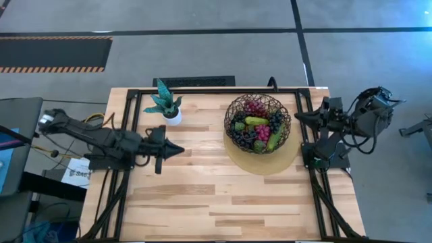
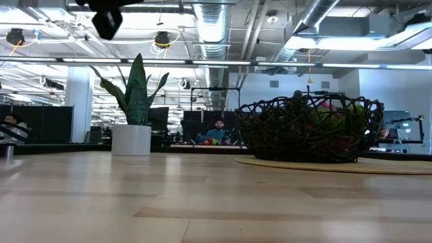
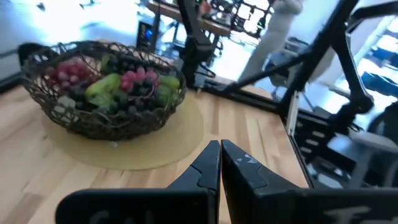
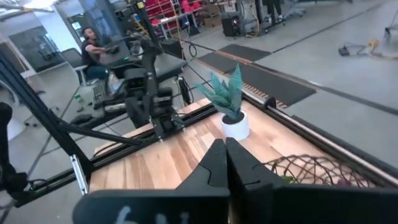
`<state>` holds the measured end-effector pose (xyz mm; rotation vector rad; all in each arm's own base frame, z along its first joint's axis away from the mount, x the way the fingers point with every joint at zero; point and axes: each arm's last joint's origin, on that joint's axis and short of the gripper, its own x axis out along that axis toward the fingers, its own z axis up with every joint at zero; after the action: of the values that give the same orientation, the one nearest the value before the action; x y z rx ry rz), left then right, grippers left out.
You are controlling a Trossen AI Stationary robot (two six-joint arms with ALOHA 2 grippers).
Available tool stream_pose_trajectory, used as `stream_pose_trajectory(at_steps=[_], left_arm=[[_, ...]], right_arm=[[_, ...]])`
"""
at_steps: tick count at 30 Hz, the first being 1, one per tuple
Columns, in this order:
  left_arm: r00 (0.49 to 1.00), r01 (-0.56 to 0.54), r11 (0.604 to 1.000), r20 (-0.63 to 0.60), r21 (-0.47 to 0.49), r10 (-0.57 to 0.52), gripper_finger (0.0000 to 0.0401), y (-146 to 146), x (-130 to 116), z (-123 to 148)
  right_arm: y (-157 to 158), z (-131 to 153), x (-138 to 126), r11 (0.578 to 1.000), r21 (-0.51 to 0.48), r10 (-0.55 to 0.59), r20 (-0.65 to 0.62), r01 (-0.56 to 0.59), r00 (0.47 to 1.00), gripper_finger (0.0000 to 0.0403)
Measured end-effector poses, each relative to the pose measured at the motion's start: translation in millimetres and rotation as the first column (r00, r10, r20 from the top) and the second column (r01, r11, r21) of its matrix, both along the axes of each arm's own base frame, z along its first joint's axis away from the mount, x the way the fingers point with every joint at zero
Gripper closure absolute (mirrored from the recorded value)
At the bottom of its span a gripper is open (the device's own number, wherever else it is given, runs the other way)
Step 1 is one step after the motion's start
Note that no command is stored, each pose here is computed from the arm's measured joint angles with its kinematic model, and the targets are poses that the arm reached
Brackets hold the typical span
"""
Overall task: Build produce basket
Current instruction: Return to Home Position
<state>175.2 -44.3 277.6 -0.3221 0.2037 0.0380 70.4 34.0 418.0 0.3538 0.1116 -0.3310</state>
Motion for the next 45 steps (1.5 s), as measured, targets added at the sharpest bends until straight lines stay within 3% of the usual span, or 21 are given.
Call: stream_pose_trajectory(at_steps=[4,9,15,19,25,28,33,35,38,42,43,45], left_arm=[[0.998,0.026,1.000,-0.055,-0.010,-0.027,0.0401,12.9,-1.4,-3.6],[0.996,0.023,1.000,-0.083,-0.021,-0.025,0.0401,14.4,-1.6,-6.3],[0.997,-0.012,1.000,-0.083,-0.020,0.010,0.0401,15.3,-1.5,-6.5],[0.995,-0.058,0.998,-0.080,-0.025,0.056,0.0401,16.5,-1.5,-6.4],[0.992,-0.104,0.993,-0.080,-0.049,0.100,0.0401,17.6,-1.6,-6.6],[0.990,-0.123,0.991,-0.079,-0.052,0.119,0.0401,18.1,-1.7,-6.6],[0.987,-0.147,0.987,-0.078,-0.061,0.142,0.0401,18.7,-1.8,-6.6],[0.984,-0.168,0.982,-0.077,-0.084,0.161,0.0401,19.1,-1.8,-6.7],[0.981,-0.183,0.978,-0.090,-0.100,0.174,0.0401,19.4,-2.3,-7.9],[0.978,-0.163,0.982,-0.149,-0.093,0.148,0.0401,19.0,-4.5,-13.2],[0.975,-0.167,0.980,-0.168,-0.105,0.148,0.0401,18.9,-5.1,-15.0],[0.972,-0.165,0.975,-0.195,-0.146,0.135,0.0401,18.4,-6.0,-17.2]], right_arm=[[7.6,9.8,5.8,0.994,-0.086,0.072,0.026,-0.070,0.997,0.0402],[3.8,26.9,-5.8,0.951,-0.217,0.245,0.102,-0.218,0.964,0.0402],[-27.8,28.9,-37.0,0.926,-0.236,0.336,0.168,-0.293,0.927,0.0402],[-44.1,19.7,-53.1,0.874,-0.254,0.470,0.225,-0.415,0.853,0.0401],[-52.7,-10.2,-68.5,0.734,-0.341,0.679,0.329,-0.588,0.657,0.0401],[-55.8,-31.3,-72.9,0.713,-0.277,0.697,0.384,-0.644,0.606,0.0401],[-58.9,-64.7,-76.4,0.732,-0.132,0.640,0.470,-0.669,0.608,0.0401],[-54.0,-70.6,-72.2,0.731,-0.074,0.631,0.451,-0.678,0.631,0.0399],[-46.8,-66.3,-66.0,0.718,0.095,0.574,0.479,-0.689,0.664,0.0393],[-35.3,-64.8,-55.9,0.661,0.273,0.541,0.472,-0.699,0.696,0.0383],[-34.1,-64.0,-54.7,0.663,0.276,0.538,0.472,-0.696,0.699,0.0381],[-30.1,-61.9,-51.5,0.699,0.174,0.573,0.444,-0.693,0.689,0.0376]])
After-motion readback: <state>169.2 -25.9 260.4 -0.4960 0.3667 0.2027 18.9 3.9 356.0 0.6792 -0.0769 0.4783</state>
